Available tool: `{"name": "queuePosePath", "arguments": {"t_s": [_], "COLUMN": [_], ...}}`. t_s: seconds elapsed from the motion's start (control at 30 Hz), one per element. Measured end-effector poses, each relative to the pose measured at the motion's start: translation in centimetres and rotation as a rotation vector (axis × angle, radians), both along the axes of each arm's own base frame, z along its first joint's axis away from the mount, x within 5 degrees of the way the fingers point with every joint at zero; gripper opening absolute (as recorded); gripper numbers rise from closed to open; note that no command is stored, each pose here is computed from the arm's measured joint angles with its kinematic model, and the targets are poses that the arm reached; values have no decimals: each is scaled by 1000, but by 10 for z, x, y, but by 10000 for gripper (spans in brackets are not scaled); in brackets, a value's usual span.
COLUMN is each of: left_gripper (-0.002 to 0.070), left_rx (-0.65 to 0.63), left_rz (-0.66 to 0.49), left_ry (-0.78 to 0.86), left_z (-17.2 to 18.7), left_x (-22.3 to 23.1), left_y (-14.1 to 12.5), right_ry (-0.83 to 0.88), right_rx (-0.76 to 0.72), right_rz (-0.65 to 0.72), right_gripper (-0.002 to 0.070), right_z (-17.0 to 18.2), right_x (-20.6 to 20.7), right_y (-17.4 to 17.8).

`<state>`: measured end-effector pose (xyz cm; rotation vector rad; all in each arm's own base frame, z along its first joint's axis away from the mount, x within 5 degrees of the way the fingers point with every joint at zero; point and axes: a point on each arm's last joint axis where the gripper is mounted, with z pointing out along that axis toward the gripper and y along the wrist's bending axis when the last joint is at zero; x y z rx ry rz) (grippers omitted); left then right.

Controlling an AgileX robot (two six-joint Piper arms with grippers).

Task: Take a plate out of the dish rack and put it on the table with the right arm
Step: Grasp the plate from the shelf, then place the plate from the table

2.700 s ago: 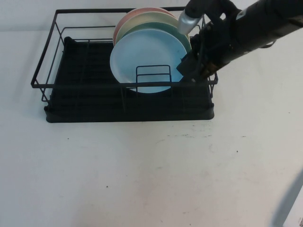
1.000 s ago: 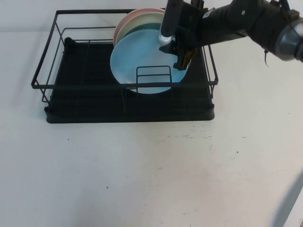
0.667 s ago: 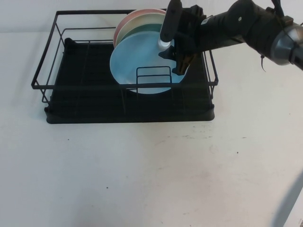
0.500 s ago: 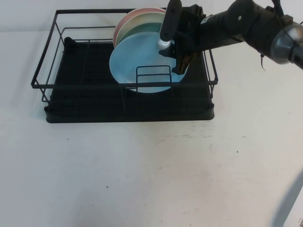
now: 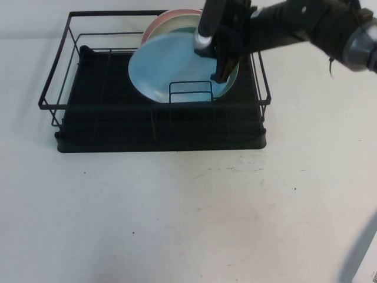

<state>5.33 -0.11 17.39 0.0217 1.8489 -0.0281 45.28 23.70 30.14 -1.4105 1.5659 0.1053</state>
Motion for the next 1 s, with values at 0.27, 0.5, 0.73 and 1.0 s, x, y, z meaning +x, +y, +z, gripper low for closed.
{"name": "queuePosePath", "arguments": {"t_s": [0.27,0.5,0.73,1.0], "left_gripper": [-4,-4,-4,-4], "left_rx": [0,0,0,0], "left_rz": [0,0,0,0], "left_ry": [0,0,0,0], "left_z": [0,0,0,0], "left_x": [0,0,0,0], "left_y": [0,0,0,0], "right_ry": [-22,59,243,574], "right_rx": [56,103,211,351], "right_rz": [47,35,-171,-352], "right_gripper": [83,83,83,83], "right_z": [60,106,158,128], "right_x": [-22,-55,-112,-195], "right_y": [-5,-17,-41,-48]}}
